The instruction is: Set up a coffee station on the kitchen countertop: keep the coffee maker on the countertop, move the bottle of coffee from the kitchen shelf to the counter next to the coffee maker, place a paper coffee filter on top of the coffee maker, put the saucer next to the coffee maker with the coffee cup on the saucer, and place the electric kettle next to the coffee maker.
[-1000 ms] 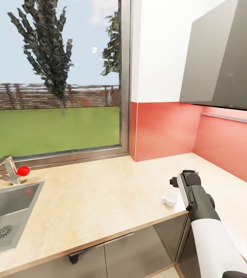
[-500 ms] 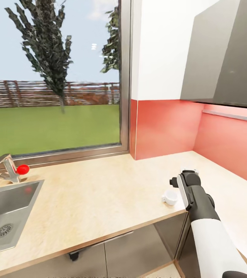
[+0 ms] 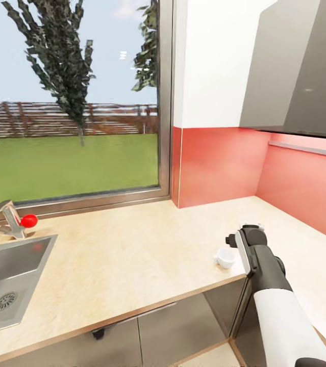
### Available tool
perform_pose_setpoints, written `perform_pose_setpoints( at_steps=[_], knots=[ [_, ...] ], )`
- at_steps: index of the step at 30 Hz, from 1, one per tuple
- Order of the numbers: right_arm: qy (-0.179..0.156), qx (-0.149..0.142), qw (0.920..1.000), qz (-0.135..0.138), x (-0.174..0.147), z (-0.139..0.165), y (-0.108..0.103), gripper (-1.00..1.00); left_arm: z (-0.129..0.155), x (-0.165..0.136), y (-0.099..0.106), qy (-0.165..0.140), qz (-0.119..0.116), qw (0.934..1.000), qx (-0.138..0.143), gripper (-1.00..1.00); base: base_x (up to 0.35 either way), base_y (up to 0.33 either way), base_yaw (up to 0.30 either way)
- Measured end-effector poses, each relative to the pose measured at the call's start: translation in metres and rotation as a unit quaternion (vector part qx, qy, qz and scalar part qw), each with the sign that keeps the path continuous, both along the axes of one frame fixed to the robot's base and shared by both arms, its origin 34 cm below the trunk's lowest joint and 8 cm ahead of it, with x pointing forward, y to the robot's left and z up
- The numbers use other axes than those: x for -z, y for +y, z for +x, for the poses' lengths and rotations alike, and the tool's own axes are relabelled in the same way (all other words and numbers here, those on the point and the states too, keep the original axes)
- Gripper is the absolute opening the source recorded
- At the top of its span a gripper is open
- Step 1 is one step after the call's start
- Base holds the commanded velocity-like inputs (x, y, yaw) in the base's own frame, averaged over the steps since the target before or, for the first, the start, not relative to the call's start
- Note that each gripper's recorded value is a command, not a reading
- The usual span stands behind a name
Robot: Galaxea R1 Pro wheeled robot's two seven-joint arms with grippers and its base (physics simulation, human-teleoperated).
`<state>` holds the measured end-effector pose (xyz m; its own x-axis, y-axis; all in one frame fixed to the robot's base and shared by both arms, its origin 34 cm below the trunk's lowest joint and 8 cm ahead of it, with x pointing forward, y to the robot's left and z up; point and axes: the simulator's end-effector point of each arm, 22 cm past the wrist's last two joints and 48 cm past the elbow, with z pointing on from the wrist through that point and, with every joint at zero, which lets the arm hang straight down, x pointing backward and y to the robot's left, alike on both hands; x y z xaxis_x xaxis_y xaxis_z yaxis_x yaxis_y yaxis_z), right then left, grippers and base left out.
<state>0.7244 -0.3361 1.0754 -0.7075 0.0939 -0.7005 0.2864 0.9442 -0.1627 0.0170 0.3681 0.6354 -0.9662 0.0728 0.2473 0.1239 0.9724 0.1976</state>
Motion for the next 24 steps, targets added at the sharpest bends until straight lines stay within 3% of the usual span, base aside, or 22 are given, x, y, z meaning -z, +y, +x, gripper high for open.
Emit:
perform_pose_setpoints(
  at_steps=[24],
  knots=[
    [0.019, 0.006, 0.9998, -0.008, 0.022, 0.001, -0.013, 1.00, -0.013, -0.004, 0.001, 0.018, 0.001, 0.9998, 0.000, 1.00, 0.000, 0.000, 0.000]
  ],
)
